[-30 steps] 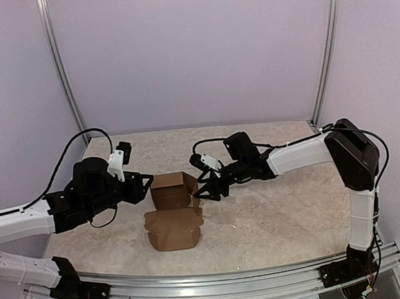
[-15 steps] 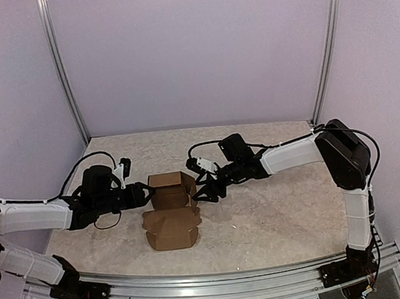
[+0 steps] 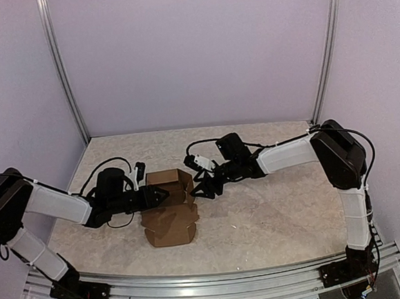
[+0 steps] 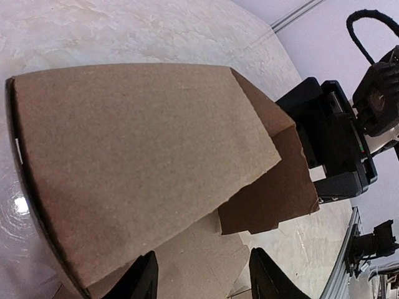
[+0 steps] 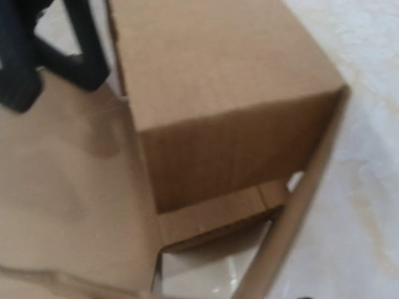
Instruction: Fold the paper box
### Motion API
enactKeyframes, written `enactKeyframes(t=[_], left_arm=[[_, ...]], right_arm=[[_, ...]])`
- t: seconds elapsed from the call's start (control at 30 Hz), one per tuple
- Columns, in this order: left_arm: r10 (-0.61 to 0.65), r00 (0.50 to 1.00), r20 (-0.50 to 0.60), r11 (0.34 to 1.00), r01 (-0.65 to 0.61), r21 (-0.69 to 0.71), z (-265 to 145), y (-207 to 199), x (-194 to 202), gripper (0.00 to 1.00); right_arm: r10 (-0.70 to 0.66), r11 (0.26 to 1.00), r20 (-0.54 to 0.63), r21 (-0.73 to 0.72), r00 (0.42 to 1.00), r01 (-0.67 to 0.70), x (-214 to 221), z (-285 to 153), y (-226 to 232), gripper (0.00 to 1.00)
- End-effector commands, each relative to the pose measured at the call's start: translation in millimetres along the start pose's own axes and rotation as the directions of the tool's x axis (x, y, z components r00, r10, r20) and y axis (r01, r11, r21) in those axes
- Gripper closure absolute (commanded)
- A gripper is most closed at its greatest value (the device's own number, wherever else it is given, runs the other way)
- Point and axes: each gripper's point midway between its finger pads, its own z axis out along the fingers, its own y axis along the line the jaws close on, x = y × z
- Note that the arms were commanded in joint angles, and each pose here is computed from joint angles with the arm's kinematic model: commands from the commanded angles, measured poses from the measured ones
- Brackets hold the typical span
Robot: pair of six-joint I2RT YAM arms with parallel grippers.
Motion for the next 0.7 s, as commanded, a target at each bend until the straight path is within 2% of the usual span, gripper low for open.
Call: enactKeyframes(t=[0.0,0.23,0.33,0.43,0.57,0.67], left_arm=[[0.014,1.0,0.021,0.997,-0.015,0.071,7.1,-19.5,-10.8,0.52],[0.041,0.998,-0.041,0.997,-0.038,0.063,2.5,-29.0,4.9,0.56],[0.095,0.991,-0.098,0.995,-0.098,-0.029,-9.2,-32.2,22.0,0.59],[0.103,0.969,-0.226,0.98,-0.137,-0.142,-14.1,-20.0,49.4,0.65],[0.1,0.919,-0.381,0.926,-0.227,-0.303,-13.1,8.2,90.6,0.7],[0.069,0.904,-0.423,0.891,-0.246,-0.381,-8.6,28.9,103.2,0.73]], right_arm=[[0.014,0.999,0.019,0.038,1.0,-0.015,-3.8,7.2,-11.7,0.35],[-0.023,1.0,0.005,0.0,1.0,0.023,-6.9,8.0,-8.0,0.34],[-0.037,0.999,-0.005,-0.022,0.999,0.037,-3.5,8.3,-3.6,0.34],[-0.045,0.999,-0.004,-0.024,0.999,0.045,-3.7,8.4,-3.3,0.33],[-0.044,0.999,0.005,-0.027,0.999,0.044,-7.3,9.4,-4.1,0.33],[-0.04,0.999,0.008,-0.029,0.999,0.041,-7.8,10.4,-4.5,0.33]])
